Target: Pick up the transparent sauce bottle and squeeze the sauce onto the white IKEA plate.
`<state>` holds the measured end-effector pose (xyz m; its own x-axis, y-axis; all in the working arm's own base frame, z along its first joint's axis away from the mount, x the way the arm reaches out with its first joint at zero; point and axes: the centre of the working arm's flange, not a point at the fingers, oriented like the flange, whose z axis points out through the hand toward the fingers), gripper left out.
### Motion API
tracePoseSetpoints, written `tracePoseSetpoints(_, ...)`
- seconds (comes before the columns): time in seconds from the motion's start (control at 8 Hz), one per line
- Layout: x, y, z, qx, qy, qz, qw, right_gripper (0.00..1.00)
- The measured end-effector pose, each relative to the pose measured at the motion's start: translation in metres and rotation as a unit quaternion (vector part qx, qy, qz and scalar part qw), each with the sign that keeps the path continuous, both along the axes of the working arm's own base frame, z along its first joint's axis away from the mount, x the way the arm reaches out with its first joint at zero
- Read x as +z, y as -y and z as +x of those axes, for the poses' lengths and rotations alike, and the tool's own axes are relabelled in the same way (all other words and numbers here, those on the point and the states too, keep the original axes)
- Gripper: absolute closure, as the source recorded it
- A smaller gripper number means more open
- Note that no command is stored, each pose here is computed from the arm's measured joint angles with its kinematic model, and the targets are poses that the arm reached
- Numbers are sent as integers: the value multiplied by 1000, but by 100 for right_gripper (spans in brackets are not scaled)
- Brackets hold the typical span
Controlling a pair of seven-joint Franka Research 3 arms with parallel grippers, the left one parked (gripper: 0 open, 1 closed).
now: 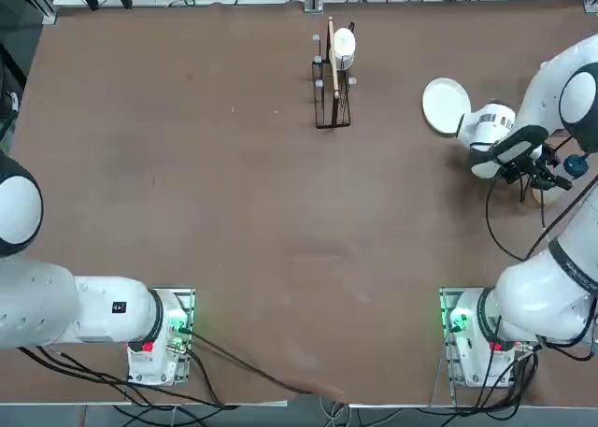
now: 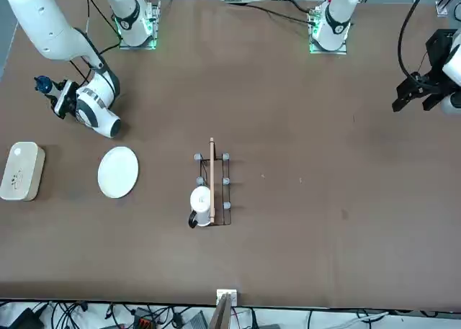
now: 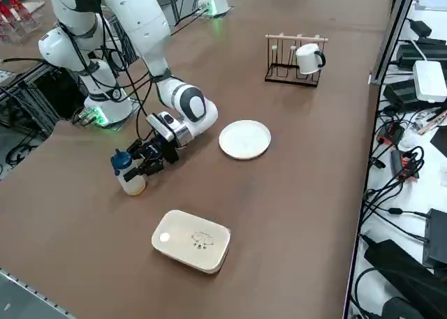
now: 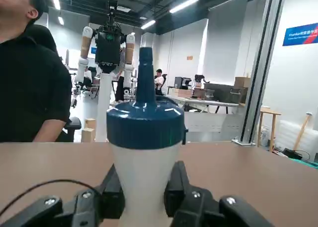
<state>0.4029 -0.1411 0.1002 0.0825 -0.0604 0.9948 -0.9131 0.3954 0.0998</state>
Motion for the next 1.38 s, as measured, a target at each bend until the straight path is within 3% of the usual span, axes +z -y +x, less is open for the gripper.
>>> tracePoseSetpoints(0.38, -2, 0, -2, -1, -4, -1, 1000, 48)
tracePoseSetpoints(0.62, -4, 0, -4, 0, -6, -1, 1000, 12)
tracePoseSetpoints(0.75, -5, 0, -5, 0, -8, 0, 1000, 4)
tracePoseSetpoints(1.38, -5, -2, -4, 1, -7, 1, 1000, 1)
